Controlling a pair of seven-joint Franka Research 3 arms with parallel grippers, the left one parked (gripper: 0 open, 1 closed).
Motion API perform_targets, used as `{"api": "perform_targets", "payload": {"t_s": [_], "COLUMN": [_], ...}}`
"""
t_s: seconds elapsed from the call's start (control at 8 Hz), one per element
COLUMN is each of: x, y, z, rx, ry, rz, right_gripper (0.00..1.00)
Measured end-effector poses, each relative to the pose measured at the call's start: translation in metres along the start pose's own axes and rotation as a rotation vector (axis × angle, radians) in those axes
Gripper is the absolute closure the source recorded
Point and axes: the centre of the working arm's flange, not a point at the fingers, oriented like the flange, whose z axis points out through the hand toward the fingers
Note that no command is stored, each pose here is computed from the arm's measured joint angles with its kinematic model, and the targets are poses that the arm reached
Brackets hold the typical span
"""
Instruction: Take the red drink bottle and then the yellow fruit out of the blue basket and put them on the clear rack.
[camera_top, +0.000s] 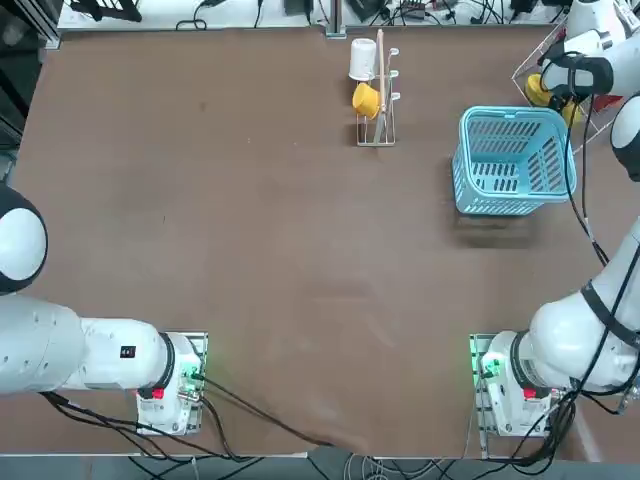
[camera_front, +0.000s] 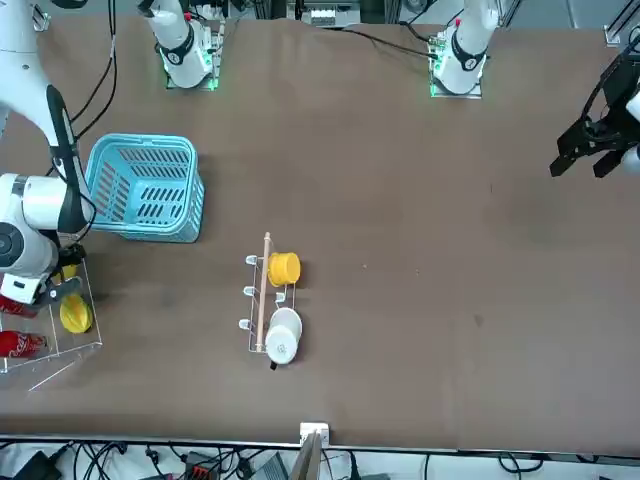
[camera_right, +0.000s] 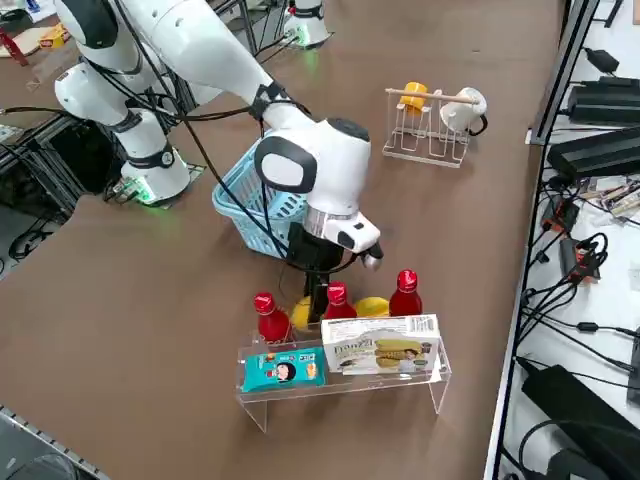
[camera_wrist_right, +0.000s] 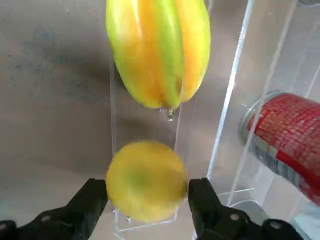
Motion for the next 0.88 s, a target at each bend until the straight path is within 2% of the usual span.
{"api": "perform_targets", "payload": {"t_s": [0.38, 0.88], "x": [0.002, -0.003], "y": [0.005, 0.005], "z": [-0.020, -0.112], "rx": [-0.002, 0.094], "ry": [0.017, 0.070], "rz": [0.016, 0.109], "right_gripper": [0.01, 0.00]}}
